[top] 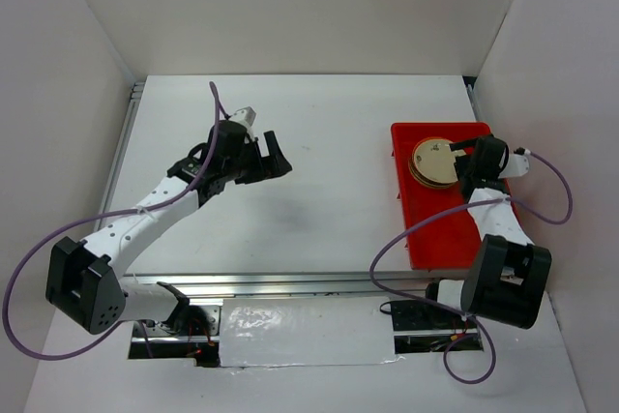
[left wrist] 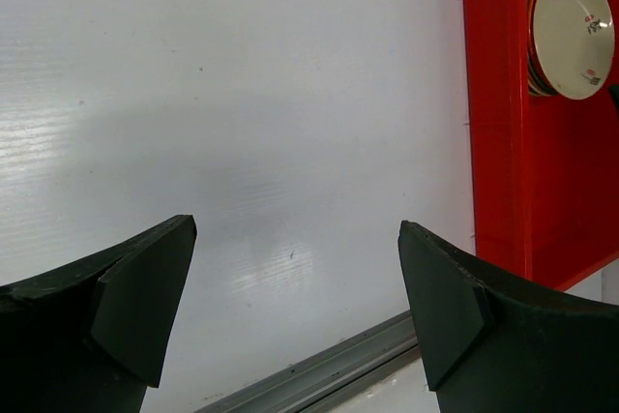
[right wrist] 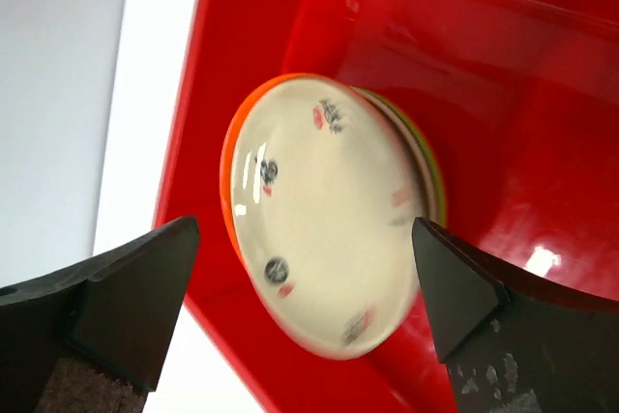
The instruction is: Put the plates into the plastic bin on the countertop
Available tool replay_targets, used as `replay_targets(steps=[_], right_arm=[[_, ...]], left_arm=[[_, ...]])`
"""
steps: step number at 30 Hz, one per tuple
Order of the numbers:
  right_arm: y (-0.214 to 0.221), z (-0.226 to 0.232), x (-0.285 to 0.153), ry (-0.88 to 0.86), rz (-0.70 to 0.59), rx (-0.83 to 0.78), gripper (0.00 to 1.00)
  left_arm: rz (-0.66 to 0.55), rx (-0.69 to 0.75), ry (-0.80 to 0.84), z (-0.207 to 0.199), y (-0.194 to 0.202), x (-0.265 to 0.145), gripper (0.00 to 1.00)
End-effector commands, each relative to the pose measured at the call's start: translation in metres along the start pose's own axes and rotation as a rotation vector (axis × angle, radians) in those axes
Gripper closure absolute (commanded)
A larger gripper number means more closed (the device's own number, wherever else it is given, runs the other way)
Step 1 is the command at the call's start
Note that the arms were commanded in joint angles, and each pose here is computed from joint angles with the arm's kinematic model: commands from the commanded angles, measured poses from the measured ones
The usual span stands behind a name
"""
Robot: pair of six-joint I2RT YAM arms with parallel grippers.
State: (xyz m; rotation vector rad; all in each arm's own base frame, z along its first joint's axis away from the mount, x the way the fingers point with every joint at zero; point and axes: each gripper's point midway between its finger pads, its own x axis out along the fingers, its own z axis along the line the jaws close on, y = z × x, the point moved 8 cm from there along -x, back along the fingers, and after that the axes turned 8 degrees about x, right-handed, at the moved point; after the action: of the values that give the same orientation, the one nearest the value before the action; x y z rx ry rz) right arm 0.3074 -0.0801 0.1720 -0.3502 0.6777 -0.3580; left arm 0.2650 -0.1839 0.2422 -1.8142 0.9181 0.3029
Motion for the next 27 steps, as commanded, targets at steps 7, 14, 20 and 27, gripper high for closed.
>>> replay_targets(steps=[7, 14, 20, 27], right_arm=[[-0.015, 0.019, -0.039, 0.017, -0.041, -0.027, 0.0], [-0.002, 0.03, -0.099, -0.242, 0.058, -0.278, 0.0], [0.003, 0.056, -0.18, -0.364, 0.113, -0.642, 0.0], [0.002, 0.054, -0.261, -0.439, 0.146, -0.837, 0.0]], left_arm=[[0.044, 0.012, -0.01, 0.01, 0.011, 0.014, 0.01], [-0.005, 0.05, -0.197, 0.02, -0.007, -0.007, 0.01], [-0.114, 0.027, -0.634, 0.05, -0.037, -0.07, 0.01], [-0.177, 0.005, -0.743, 0.065, -0.039, -0.134, 0.01]])
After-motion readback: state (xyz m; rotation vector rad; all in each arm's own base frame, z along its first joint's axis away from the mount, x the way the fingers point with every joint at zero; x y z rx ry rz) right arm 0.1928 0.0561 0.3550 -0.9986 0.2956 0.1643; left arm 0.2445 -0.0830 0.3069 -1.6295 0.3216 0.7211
